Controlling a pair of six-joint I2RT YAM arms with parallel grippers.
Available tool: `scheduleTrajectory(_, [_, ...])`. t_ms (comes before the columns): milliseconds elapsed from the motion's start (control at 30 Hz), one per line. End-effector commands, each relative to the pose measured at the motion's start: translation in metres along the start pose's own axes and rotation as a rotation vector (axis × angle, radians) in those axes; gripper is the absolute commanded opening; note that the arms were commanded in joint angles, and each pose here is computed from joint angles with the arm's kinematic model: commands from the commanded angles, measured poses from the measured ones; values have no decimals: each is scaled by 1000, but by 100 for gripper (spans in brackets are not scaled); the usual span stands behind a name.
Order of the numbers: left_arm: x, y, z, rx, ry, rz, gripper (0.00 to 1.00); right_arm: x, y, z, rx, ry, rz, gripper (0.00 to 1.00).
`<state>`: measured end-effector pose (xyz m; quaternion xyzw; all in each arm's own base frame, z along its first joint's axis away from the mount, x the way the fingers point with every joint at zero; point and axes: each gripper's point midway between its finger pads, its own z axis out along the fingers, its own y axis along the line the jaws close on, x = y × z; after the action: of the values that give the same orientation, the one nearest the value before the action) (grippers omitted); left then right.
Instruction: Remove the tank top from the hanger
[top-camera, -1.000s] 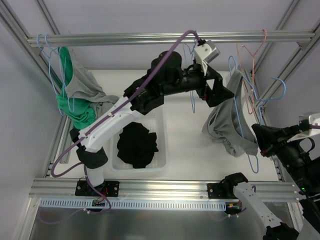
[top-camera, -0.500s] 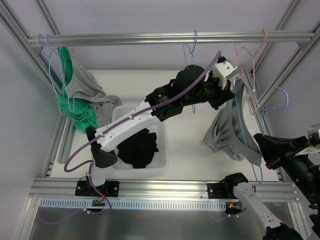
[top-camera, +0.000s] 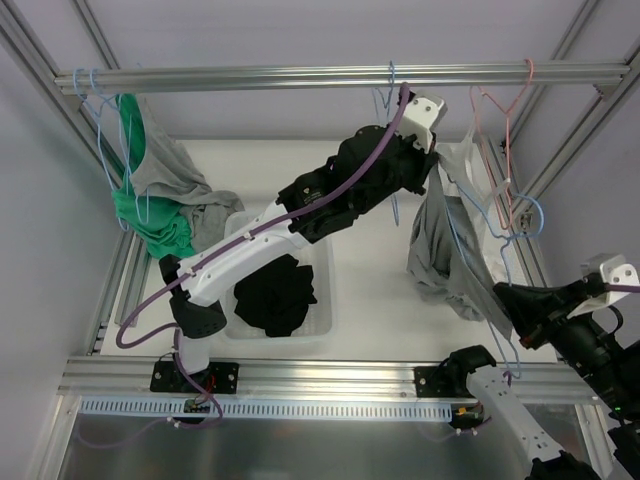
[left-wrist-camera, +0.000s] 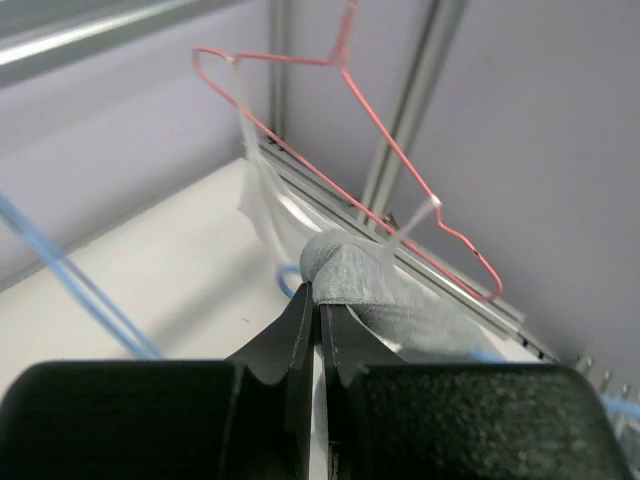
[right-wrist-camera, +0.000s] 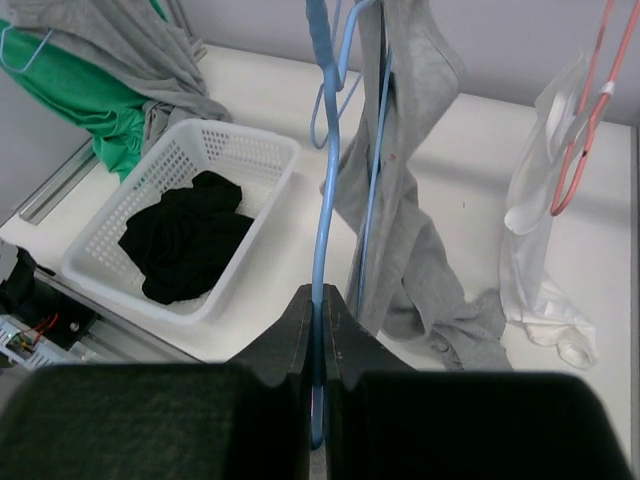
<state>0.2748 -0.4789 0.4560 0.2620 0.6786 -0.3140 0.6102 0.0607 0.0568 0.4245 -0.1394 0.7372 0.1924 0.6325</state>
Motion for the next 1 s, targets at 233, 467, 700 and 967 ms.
scheduleTrajectory(233, [-74, 33, -20, -80, -192, -187, 0, 6, 45, -80, -254, -188, -141, 0])
scheduleTrajectory(467, [-66, -64, -40, 458, -126, -129, 0, -18, 15, -93, -93, -399, -133, 0])
scheduleTrajectory(700, [-4, -134, -92, 768, -77, -105, 0, -34, -33, -63, 149, -588, -66, 0])
scheduleTrajectory(967, [113, -153, -134, 847, 36, -38, 0, -84, -23, -15, 47, -824, 21, 0])
